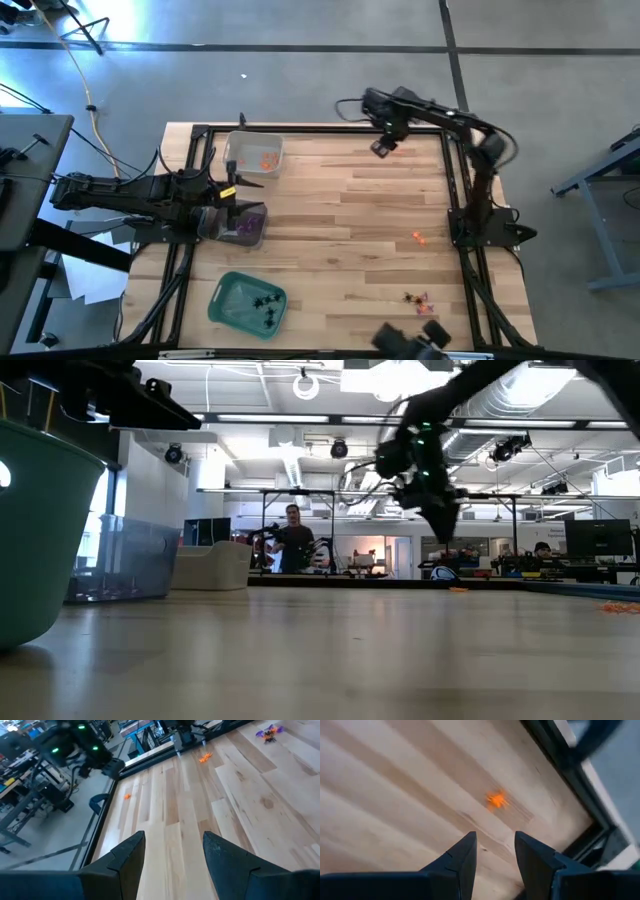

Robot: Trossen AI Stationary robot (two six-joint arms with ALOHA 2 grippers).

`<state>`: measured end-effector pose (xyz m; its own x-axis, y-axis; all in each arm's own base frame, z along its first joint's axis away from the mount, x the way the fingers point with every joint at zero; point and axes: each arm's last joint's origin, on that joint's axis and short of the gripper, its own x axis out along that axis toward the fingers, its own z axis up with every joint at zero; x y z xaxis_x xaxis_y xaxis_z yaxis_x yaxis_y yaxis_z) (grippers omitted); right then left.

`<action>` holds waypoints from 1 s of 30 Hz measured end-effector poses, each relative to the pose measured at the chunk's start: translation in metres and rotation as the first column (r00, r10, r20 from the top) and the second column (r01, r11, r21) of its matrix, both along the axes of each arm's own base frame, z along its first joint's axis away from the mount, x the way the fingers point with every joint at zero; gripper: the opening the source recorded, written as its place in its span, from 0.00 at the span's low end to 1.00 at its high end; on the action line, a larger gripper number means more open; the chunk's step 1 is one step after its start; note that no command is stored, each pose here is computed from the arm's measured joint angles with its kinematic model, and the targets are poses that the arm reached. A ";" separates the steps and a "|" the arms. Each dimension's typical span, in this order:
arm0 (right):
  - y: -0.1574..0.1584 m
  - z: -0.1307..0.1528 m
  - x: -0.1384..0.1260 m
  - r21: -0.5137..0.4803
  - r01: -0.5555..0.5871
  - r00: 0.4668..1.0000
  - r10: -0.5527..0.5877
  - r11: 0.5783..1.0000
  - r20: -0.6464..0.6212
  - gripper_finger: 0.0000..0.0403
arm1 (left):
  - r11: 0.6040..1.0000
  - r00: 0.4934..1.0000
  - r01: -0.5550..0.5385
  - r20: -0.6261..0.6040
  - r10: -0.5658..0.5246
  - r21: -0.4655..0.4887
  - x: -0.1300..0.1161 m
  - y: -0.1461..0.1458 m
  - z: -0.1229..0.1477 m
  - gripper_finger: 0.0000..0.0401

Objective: Sort Halloween decoration
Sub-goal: Put the top right orange spider into the gray bin

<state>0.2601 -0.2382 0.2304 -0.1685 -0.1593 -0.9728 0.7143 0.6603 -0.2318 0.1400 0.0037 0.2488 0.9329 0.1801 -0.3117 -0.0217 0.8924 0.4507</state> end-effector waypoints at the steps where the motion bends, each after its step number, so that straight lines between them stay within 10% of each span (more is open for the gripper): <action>1: 0.002 -0.005 -0.010 -0.020 0.028 0.999 -0.027 0.999 0.038 0.32 | 1.000 1.000 -0.003 0.003 0.003 0.001 0.000 0.000 0.000 0.46; 10: 0.015 -0.051 -0.069 -0.103 0.219 0.909 -0.164 0.970 0.382 0.32 | 1.000 0.999 0.003 0.043 -0.002 -0.013 0.018 0.000 0.000 0.46; 30: 0.012 -0.094 -0.084 -0.105 0.272 0.857 -0.191 0.957 0.478 0.32 | 1.000 0.995 0.020 0.098 -0.018 -0.014 0.041 -0.001 -0.002 0.46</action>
